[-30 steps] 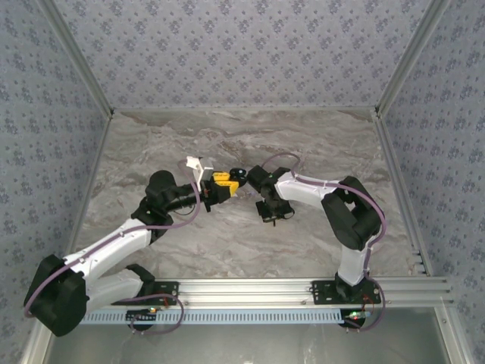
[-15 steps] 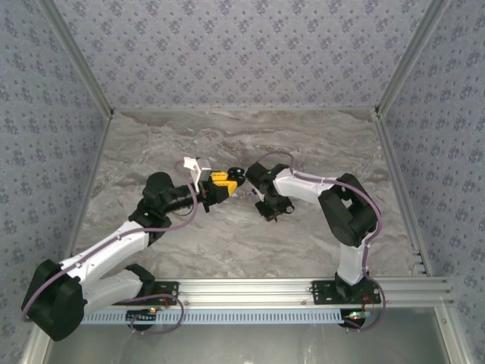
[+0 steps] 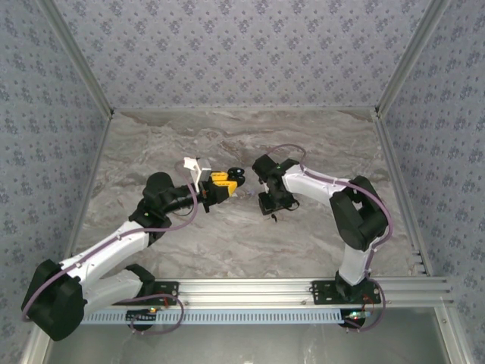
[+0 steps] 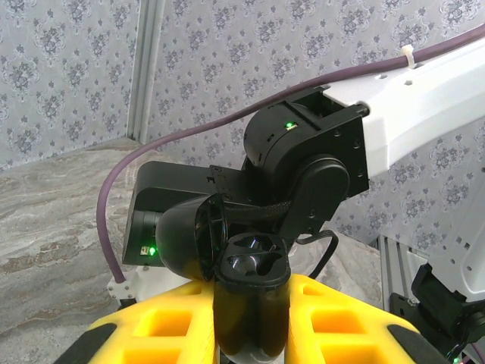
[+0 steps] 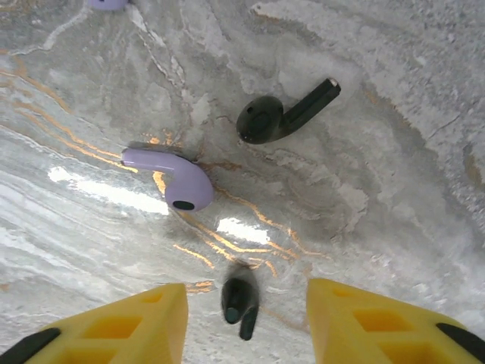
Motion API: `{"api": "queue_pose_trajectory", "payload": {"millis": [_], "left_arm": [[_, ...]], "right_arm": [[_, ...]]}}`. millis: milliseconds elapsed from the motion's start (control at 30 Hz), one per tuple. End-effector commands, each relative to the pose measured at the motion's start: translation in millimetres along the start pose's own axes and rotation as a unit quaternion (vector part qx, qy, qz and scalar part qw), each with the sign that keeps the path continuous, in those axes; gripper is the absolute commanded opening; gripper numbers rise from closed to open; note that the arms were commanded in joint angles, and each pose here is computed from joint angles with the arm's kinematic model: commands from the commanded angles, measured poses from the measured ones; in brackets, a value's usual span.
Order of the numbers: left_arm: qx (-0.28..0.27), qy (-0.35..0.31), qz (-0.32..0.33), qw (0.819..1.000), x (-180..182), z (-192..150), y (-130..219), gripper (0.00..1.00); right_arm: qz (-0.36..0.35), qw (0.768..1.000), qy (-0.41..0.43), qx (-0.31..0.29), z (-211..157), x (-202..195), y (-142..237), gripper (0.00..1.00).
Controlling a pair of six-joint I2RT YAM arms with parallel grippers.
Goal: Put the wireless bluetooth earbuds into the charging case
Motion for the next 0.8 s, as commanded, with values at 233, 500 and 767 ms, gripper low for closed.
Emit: {"api": "queue_pose_trajectory", "payload": {"millis": [233,500,767], "left_arm": [[-0.007,-0.009,-0.006,1.0,-5,3,1,0.22],[-0.008,-0.008,-0.008,1.0,-5,3,2,0.21],[-0.009,-0.009,-0.009,1.0,-7,3,3,0.21]], "right_arm": [[-0.005,0.997,-0.069,0.034,-21,-1,-14,0.38],[-0.003,0.996,-0.076,0.038,-21,3,-20,0.35],[-0.009,0.996,-0.085,0.037,-18,4,-22,0.33]]}}
Point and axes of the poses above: each hand's point on the last joint's axis, 136 mm out from that joint toward the fingers, its own y axis back along the fingers, its own x axis along the line the jaws close on, z = x × y, the point moved 7 cm from there along y, back along the fingers, and after that the axes turned 2 degrees about y, right-handed, at the moved point
